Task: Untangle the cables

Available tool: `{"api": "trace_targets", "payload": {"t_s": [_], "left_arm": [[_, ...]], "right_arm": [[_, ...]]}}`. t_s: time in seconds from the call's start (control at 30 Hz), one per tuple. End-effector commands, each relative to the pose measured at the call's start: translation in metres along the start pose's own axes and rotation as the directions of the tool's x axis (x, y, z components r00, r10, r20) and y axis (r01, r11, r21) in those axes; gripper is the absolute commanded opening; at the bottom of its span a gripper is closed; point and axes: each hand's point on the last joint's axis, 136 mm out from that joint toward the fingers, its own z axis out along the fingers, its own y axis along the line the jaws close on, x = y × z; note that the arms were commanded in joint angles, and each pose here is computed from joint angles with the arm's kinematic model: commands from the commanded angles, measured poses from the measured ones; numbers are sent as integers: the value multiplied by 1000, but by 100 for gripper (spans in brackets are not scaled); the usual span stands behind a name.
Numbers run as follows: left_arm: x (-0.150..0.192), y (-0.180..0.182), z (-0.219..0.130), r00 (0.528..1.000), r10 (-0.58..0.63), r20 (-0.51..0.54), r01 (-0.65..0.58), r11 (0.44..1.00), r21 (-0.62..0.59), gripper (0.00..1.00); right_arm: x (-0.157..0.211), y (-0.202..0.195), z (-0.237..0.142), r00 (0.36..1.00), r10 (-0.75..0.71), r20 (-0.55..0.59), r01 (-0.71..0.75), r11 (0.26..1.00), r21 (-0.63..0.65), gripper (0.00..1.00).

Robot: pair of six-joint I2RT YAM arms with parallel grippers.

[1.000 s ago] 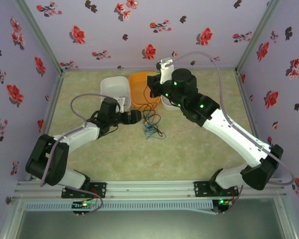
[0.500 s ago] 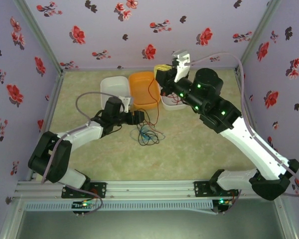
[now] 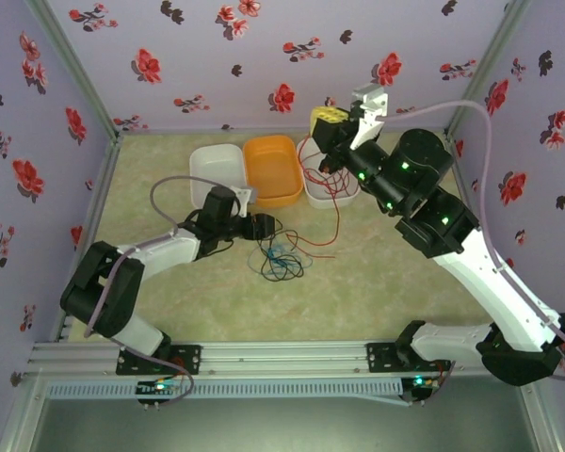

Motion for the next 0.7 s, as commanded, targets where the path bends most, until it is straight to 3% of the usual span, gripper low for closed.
{"api": "trace_targets", "payload": {"t_s": [0.0,0.27,0.47,0.57,0.67], "left_arm": [[-1,-3,1,1000,29,9,-29,1000,6,63],[-4,0,-12,998,39,51,-38,999,-27,68],[-11,0,-30,992,55,112,-49,997,-61,83],[-15,4,-40,988,59,146,-45,994,-100,98],[-17,16,-51,982,54,180,-23,985,-170,100]], "right_arm": [[-20,-10,-8,998,-38,45,35,997,67,0],[-10,-48,17,991,-135,-4,130,944,303,0],[-7,-65,49,975,-218,-54,221,895,386,0],[-11,-75,62,971,-233,-49,232,879,416,0],[-15,-86,76,968,-245,-48,241,866,439,0]]}}
